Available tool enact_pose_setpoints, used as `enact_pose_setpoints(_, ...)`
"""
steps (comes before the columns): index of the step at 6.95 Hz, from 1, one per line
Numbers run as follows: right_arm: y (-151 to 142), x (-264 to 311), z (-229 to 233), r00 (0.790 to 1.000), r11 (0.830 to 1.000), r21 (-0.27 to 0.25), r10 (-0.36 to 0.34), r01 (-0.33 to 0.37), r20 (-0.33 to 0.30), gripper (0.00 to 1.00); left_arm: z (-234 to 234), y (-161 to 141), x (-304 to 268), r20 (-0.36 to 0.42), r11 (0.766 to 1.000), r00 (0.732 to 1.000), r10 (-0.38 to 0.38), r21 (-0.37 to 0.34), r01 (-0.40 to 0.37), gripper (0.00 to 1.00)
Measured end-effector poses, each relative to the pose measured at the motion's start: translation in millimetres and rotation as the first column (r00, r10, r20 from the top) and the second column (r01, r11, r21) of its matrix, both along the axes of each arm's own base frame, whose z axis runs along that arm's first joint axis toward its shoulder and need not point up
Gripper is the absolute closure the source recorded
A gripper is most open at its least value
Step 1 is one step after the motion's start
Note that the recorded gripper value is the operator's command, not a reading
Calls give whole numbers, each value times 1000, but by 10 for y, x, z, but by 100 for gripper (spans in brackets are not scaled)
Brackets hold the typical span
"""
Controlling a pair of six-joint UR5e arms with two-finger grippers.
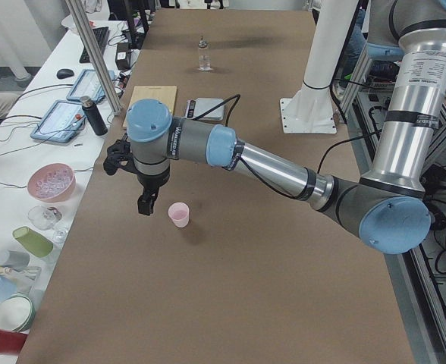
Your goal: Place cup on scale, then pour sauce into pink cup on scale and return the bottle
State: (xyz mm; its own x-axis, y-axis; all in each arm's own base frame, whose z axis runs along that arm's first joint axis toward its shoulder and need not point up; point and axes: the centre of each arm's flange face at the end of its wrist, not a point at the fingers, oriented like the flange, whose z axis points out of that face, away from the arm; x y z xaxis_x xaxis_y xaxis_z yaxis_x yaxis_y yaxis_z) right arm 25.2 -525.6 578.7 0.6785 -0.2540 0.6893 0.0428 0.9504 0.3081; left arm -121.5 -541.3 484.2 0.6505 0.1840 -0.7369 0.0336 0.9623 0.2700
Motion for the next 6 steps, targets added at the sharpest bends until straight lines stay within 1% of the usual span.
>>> enact_pose_setpoints(2,4,1,12,1000,1000,-1,0,0,-1,0,12,30,0,4,1000,1000,3,15,-3,2)
enact_pose_setpoints(4,4,2,18,1000,1000,0,1,-1,-3,0,-13,78,3,10,998,1000,4,65,-4,2)
enact_pose_setpoints(5,0,4,17,1000,1000,1,2,-2,-5,0,43,179,14,13,995,1000,-1,95,0,2)
enact_pose_setpoints(6,0,5,15,1000,1000,2,2,-2,-7,0,109,299,33,4,996,1000,-18,82,18,2)
